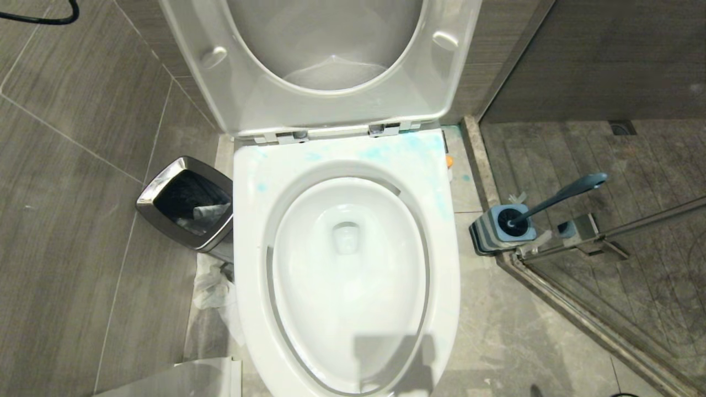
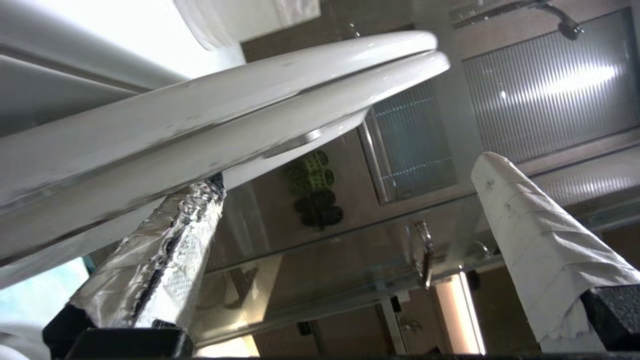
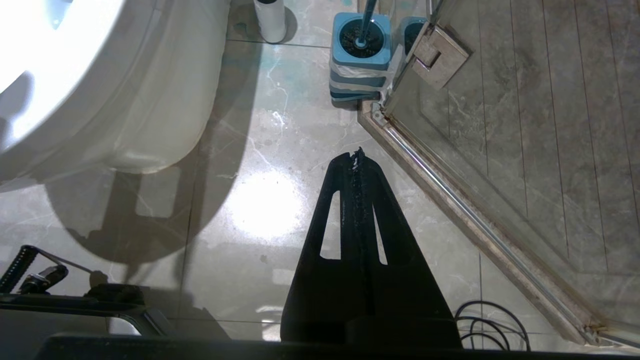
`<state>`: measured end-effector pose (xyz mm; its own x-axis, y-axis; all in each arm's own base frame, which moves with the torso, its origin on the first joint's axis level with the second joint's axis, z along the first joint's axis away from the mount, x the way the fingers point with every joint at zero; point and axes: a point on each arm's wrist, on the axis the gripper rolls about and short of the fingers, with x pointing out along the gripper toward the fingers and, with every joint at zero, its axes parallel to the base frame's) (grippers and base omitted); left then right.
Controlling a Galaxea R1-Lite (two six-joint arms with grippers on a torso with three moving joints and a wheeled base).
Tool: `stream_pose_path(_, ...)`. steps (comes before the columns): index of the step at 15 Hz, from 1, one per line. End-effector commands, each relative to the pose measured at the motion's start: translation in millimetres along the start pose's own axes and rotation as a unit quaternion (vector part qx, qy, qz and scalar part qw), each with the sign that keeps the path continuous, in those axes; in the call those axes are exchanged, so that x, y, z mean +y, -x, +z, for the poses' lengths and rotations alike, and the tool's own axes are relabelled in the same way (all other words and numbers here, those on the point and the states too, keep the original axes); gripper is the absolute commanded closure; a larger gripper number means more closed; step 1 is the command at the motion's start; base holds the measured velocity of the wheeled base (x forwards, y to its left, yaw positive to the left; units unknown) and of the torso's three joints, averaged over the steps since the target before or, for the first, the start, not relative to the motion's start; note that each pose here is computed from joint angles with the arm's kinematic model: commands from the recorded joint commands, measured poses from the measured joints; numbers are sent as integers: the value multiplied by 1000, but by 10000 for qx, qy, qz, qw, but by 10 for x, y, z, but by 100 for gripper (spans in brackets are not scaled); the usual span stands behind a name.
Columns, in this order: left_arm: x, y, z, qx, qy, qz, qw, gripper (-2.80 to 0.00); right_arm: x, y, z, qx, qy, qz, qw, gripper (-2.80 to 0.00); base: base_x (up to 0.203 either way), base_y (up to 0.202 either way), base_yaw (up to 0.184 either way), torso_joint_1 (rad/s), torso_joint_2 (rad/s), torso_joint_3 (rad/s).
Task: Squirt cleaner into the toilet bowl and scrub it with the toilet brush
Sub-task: Use the left hand to lift the toilet lid slightly
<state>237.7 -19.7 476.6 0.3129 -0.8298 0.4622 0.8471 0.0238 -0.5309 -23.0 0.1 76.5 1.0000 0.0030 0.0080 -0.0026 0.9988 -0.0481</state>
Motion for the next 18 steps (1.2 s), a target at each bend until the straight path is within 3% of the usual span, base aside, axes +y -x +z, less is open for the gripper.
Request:
stream_pose_path(1,167,-17,13,-57,100,73,9999,-280,0,-1,0,2,5,1,10000,0,0,0,0,0,0,0)
stream_pose_path(3,197,-35,10,-98,66,61,9999,-280,0,-1,0,2,5,1,10000,0,0,0,0,0,0,0)
stream_pose_path(10,344,-116,-38,-118,-786,77,9968,-280,0,-1,0,2,5,1,10000,0,0,0,0,0,0,0)
stream_pose_path(13,183,-97,-29,-109,-787,105,9968,-280,0,-1,0,2,5,1,10000,0,0,0,0,0,0,0)
stream_pose_path(15,-129,-14,-15,-142,-565,247,9980,-280,0,-1,0,1,5,8,10000,0,0,0,0,0,0,0)
stream_pose_path(16,-299,45,-23,-172,-238,341,9990,-280,0,-1,0,2,5,4,10000,0,0,0,0,0,0,0)
stream_pose_path(18,-593,164,-74,-288,970,639,9928,-280,0,-1,0,2,5,2,10000,0,0,0,0,0,0,0)
